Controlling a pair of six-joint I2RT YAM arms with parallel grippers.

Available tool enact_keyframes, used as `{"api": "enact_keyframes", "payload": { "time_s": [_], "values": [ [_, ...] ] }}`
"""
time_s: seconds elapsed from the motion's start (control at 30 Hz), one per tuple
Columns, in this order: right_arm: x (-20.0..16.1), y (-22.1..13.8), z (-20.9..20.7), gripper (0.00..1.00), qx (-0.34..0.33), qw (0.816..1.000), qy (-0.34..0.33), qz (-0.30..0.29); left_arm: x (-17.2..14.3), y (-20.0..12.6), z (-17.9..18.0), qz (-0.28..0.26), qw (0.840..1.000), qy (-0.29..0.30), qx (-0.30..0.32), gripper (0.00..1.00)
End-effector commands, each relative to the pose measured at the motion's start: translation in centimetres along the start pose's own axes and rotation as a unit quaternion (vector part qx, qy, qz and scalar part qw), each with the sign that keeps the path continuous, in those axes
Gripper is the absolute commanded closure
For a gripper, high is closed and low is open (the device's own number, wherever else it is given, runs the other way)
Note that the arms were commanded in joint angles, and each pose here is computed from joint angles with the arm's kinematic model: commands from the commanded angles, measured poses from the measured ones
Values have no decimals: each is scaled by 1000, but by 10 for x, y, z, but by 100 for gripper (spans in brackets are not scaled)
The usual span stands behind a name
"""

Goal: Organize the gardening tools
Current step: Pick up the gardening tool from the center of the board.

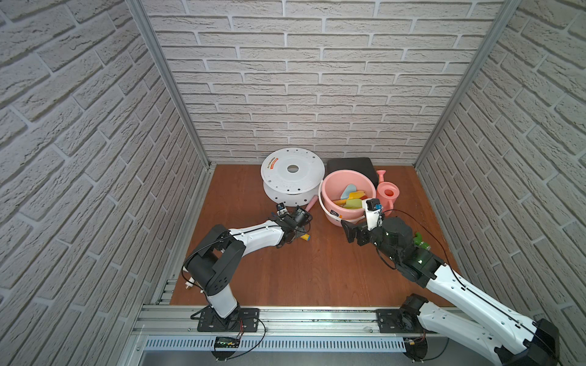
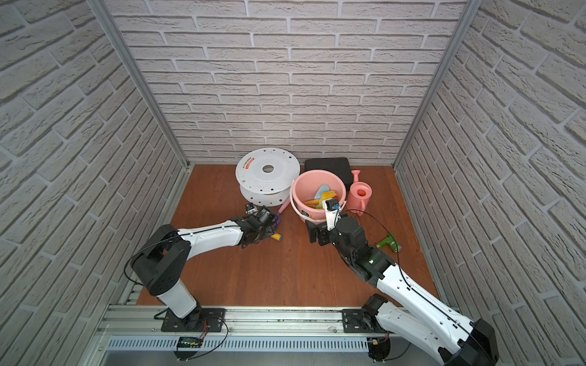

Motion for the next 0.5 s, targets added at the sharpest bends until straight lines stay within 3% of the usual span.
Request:
{"api": "enact_keyframes", "payload": {
  "time_s": [0.0, 0.33, 0.47],
  "values": [
    [9, -5, 3, 0, 8, 1000, 13, -27, 0, -1, -10, -16, 1000, -20, 6, 27],
    [8, -6, -1, 0, -1, 999, 16, -30, -20, 24, -9, 20, 998, -57, 21, 37],
    [9, -6, 0, 0, 0, 999, 17, -30, -22, 28, -1, 27, 997, -66, 28, 51]
  ]
}}
Point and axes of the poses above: each gripper's point midway between its finger pads, its own y axis out along the fingers, its own z axis along the line the jaws close on, x = y × z, the point moved 3 cm from there along -y, back along the fingers, and after that the axes turned 2 degrees about -y, right-handed, at the moved point
